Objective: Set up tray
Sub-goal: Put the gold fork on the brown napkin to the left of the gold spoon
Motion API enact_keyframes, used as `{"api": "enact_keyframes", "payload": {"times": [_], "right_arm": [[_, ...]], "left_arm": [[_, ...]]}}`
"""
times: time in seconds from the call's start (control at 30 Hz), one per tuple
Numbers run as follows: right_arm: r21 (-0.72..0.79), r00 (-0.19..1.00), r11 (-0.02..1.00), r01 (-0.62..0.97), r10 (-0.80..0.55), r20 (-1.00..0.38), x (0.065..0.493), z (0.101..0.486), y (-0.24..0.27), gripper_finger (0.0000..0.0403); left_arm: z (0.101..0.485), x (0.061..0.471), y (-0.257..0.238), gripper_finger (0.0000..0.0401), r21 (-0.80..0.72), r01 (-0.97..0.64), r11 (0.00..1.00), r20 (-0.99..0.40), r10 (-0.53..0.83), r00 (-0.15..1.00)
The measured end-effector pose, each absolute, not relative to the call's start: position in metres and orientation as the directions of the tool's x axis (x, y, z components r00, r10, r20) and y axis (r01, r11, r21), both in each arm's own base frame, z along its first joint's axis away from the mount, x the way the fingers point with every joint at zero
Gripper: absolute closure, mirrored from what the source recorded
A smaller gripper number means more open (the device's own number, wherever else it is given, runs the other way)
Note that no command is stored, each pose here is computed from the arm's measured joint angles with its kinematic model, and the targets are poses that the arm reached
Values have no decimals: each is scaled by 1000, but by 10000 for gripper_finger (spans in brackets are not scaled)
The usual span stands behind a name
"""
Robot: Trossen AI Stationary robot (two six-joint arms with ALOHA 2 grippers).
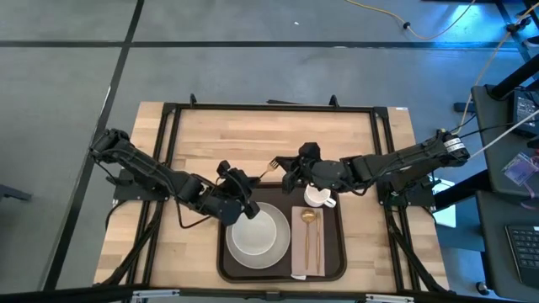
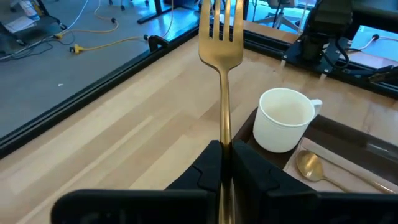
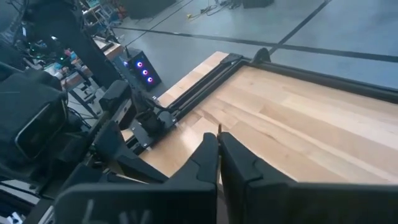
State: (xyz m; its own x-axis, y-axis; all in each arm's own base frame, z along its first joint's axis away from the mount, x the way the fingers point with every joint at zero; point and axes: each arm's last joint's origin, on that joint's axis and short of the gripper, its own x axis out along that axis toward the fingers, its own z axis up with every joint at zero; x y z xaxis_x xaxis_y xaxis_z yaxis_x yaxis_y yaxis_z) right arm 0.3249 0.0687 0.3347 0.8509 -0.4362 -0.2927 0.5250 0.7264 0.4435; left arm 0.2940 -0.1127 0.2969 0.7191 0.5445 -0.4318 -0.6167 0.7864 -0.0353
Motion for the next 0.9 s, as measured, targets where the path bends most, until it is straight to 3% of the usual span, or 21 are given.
{"api": "enact_keyframes", "payload": {"times": [0.17,0.57,0.9], "right_arm": [[429,845,728,534,-450,-289,325,335,69,401],[372,816,726,578,-515,-263,324,336,67,402],[327,784,713,620,-569,-248,322,337,64,403]], "left_arm": [[297,294,-113,363,-41,-598,801,-446,521,728],[298,292,-115,234,-73,-539,839,-506,435,745],[316,280,-109,214,-121,-514,849,-486,401,777]]}}
